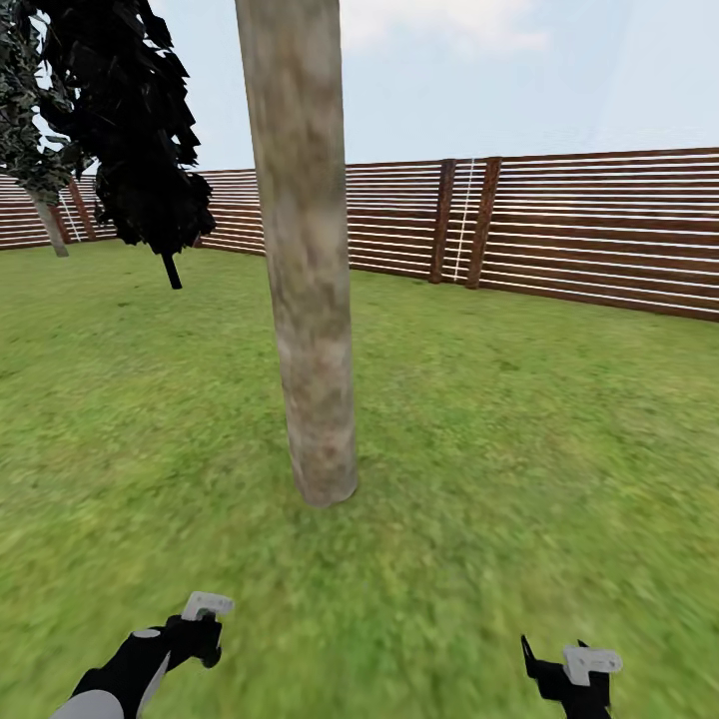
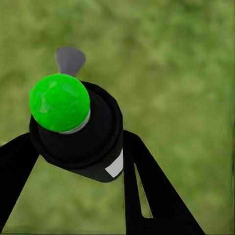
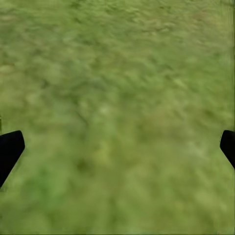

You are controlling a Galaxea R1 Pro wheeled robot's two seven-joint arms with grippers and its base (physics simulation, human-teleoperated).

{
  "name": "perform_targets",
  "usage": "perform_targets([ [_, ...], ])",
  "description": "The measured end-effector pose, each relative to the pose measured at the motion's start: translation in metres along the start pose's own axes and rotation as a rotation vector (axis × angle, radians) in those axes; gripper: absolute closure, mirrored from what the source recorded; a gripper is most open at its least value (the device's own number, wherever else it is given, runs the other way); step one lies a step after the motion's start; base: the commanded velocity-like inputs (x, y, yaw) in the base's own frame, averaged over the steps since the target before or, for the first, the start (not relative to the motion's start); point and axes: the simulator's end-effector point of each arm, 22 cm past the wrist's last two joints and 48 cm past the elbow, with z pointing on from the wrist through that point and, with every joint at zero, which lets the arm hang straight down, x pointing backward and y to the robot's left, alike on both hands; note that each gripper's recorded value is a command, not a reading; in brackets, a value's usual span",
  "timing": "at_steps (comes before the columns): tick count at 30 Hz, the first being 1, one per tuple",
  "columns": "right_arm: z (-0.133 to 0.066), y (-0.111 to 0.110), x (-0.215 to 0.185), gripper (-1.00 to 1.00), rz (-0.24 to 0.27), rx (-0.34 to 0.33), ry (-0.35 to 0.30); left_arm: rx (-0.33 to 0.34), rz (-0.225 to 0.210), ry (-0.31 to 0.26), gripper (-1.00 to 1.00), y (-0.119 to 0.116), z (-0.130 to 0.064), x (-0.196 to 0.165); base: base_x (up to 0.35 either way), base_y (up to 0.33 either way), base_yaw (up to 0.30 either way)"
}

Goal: In the garden, pick up the pesticide atomizer on the floor and spray pesticide onto both trees until each tree trunk is fully covered.

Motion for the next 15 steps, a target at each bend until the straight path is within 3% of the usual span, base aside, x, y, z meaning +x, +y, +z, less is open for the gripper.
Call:
perform_targets([
  [2,-0.0015,0.0175,0.0013,-1.00,0.048,-0.004,0.001,0.003,-0.023,0.016,1.00,-0.0015,0.0002,0.0035,0.260,-0.156,0.000],
  [11,-0.0041,0.0173,0.0050,-1.00,0.049,-0.005,0.006,0.000,-0.018,0.015,1.00,-0.0001,-0.0001,0.0013,0.226,-0.199,-0.001],
  [15,-0.0044,0.0174,0.0056,-1.00,0.049,-0.004,0.008,0.001,-0.011,0.017,1.00,-0.0005,0.0000,0.0015,0.253,-0.116,-0.228],
])
